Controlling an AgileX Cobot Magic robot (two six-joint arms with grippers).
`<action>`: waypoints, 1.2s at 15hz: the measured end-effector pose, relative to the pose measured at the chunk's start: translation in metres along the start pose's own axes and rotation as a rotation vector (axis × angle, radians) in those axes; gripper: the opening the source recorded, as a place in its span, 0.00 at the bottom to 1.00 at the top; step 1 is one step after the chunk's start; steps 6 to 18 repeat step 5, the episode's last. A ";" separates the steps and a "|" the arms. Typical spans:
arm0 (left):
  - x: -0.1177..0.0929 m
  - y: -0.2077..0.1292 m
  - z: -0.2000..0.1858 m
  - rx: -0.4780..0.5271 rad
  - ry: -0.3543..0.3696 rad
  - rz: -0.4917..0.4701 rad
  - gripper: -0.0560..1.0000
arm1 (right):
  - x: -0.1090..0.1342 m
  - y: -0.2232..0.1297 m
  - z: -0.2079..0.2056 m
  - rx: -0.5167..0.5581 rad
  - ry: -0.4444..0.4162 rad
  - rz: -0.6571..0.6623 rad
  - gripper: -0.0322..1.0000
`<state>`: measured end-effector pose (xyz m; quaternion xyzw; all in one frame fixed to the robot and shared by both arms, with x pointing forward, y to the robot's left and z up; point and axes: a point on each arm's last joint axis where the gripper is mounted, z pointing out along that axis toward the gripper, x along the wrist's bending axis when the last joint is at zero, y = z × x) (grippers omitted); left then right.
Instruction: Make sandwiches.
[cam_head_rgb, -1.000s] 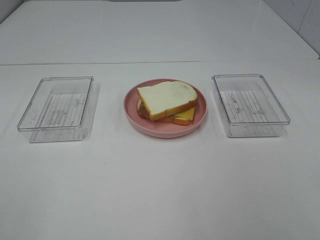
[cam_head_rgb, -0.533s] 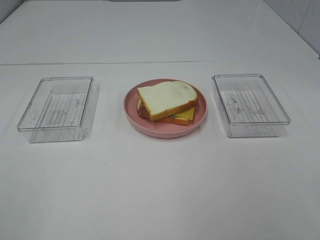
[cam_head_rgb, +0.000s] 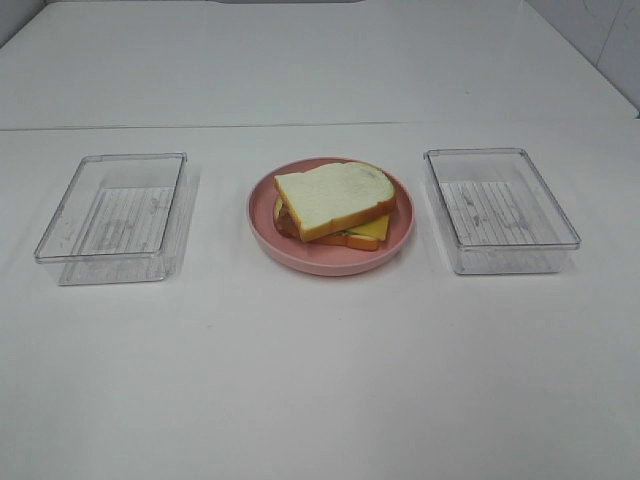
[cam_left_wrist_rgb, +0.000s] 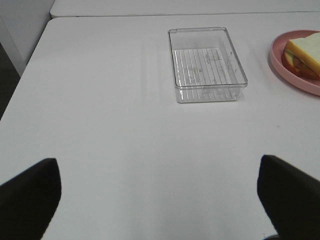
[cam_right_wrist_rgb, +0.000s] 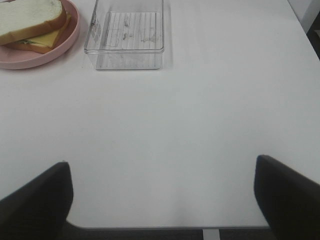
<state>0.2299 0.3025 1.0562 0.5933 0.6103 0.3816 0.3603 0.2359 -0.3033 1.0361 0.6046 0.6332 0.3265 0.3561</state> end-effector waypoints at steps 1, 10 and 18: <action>0.000 0.000 0.000 0.000 0.000 0.000 0.99 | 0.000 0.000 0.000 0.000 0.000 0.000 0.96; 0.000 0.000 0.000 0.000 0.000 0.000 0.99 | 0.000 0.000 0.000 0.000 0.000 0.000 0.96; 0.000 0.000 0.000 0.000 0.000 0.000 0.99 | 0.000 0.000 0.000 0.000 0.000 0.000 0.96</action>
